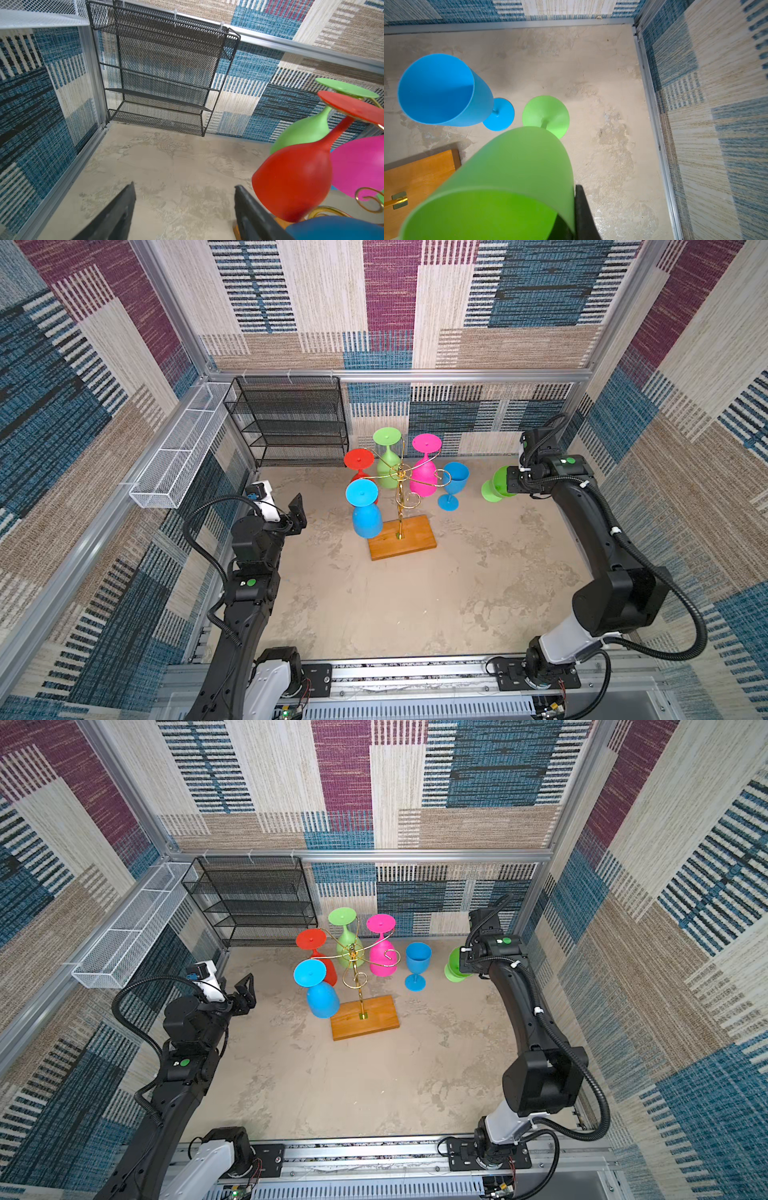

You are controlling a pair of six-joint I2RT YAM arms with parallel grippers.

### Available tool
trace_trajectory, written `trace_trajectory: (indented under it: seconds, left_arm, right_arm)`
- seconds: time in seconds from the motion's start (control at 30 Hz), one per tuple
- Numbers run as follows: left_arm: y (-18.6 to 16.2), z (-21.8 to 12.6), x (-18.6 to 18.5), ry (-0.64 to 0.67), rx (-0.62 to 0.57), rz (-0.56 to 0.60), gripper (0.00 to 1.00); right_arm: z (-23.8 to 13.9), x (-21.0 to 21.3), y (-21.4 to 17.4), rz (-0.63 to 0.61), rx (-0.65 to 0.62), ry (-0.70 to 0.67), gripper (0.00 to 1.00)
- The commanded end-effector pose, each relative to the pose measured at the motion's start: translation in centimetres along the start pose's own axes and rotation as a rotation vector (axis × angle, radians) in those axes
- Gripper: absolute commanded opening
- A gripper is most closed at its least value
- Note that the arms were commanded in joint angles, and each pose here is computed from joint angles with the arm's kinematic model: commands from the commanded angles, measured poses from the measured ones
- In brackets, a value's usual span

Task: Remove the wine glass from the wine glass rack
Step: 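Carry the green glass beside the standing blue glass and turn it upright, then lower the green glass onto the table and open the right gripper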

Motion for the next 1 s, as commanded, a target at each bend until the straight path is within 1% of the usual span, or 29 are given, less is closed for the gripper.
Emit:
trace_trajectory:
  seconds: [0.0, 0.27, 0.43, 0.67, 0.97]
  left_arm:
    - [0.6, -0.1, 0.0, 0.001, -0.044, 0.028, 0.77]
    - [0.4, -0.1, 0.0, -0.005, -0.044, 0.027, 0.77]
    - [0.4, -0.1, 0.0, -0.013, -0.049, 0.030, 0.77]
    - [0.5, -0.1, 0.0, -0.019, -0.053, 0.027, 0.77]
    - [0.5, -0.2, -0.1, -0.035, -0.052, 0.022, 0.77]
  right_arm:
    - [1.2, 0.5, 0.6, -0.017, 0.008, 0.037, 0.00]
    - [4.3, 1.3, 1.6, -0.045, 0.064, 0.077, 0.00]
    - [6.1, 1.7, 1.8, -0.053, 0.102, 0.079, 0.00]
    - [7.5, 1.8, 2.1, -0.060, 0.131, 0.068, 0.00]
    - [8.9, 2.2, 1.8, -0.070, 0.168, 0.076, 0.05]
Point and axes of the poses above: each gripper's point midway between its finger pads, its own z axis out along the fingers, its own x axis along the line the jaws close on, y = z × x, the point moved 9 cm from there along -z, back along the fingers, and after that the axes turned 7 degrees about -z, right-handed, at the moved point
